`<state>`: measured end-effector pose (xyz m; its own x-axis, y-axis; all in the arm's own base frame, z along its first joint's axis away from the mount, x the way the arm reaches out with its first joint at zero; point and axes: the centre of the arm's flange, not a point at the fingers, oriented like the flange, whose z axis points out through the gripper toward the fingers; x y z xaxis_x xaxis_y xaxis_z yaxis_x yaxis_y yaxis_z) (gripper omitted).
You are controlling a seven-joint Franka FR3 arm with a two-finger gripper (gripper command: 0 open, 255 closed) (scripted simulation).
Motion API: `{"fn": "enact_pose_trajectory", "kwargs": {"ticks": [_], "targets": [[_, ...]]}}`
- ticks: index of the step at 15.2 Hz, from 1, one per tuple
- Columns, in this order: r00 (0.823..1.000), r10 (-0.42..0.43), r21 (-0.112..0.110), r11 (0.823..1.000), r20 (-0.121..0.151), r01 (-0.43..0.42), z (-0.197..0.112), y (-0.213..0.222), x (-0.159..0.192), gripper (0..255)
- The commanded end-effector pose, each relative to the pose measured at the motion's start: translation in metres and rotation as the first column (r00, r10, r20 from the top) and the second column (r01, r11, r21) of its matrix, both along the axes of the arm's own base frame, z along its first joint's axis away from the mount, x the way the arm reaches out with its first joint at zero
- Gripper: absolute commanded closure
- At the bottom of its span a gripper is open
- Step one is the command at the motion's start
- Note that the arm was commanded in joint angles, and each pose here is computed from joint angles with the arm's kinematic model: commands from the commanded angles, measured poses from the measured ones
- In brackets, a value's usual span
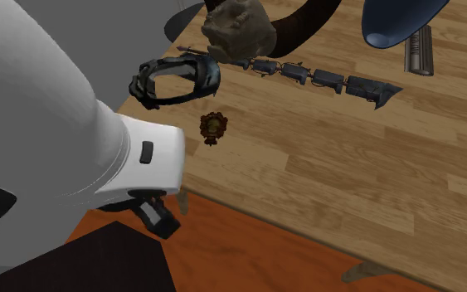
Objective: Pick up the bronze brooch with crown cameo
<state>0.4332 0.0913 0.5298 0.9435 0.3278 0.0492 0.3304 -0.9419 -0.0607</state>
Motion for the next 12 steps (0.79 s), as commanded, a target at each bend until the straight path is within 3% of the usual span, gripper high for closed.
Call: {"fn": "enact_pose_trajectory", "kwargs": {"ticks": [1, 6, 12], "targets": [[0.999, 0.045, -0.001, 0.999, 0.004, -0.045, -0.007, 0.015, 0.021, 0], [0.988, 0.152, -0.003, 0.988, 0.014, -0.152, -0.022, 0.053, 0.073, 0], [0.96, 0.278, -0.008, 0.96, 0.024, -0.278, -0.038, 0.104, 0.13, 0]]}}
